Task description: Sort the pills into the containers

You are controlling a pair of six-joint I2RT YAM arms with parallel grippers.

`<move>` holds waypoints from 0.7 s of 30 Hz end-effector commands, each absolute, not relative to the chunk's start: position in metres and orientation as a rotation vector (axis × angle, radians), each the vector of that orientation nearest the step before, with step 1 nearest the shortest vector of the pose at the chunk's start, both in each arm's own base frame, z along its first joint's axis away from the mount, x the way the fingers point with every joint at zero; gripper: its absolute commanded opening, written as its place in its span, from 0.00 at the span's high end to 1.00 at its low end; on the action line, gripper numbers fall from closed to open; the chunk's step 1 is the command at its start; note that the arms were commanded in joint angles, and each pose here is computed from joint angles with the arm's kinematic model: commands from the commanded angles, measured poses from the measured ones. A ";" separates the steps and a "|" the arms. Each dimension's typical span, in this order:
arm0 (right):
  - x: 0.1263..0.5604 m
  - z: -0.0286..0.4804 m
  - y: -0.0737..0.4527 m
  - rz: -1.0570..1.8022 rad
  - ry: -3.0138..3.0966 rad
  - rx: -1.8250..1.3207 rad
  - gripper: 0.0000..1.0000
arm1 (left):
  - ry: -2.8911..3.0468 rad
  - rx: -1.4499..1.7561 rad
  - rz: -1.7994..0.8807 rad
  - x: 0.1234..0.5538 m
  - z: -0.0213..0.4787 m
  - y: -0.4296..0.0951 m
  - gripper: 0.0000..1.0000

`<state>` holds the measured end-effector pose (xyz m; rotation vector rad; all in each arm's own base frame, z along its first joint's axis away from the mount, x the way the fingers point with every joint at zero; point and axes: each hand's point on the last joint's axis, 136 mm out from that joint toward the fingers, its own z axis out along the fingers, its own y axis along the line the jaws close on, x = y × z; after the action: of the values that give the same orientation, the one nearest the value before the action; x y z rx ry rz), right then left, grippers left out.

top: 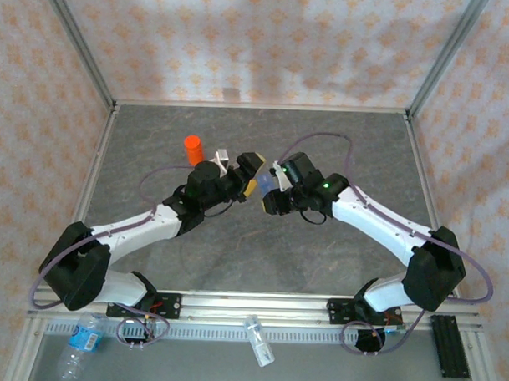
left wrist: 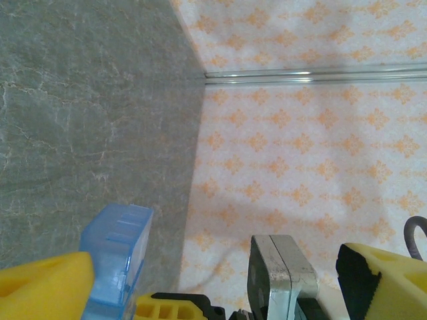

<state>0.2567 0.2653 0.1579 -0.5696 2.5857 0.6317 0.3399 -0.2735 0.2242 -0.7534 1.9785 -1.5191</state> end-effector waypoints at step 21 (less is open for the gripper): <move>0.258 0.144 0.265 0.578 2.628 -0.579 0.77 | 1.898 -0.702 -1.630 0.337 0.258 -0.289 0.05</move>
<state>0.2591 0.2640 0.1460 -0.5654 2.6179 0.5954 0.3392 -0.2796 0.2246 -0.7618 1.9826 -1.5302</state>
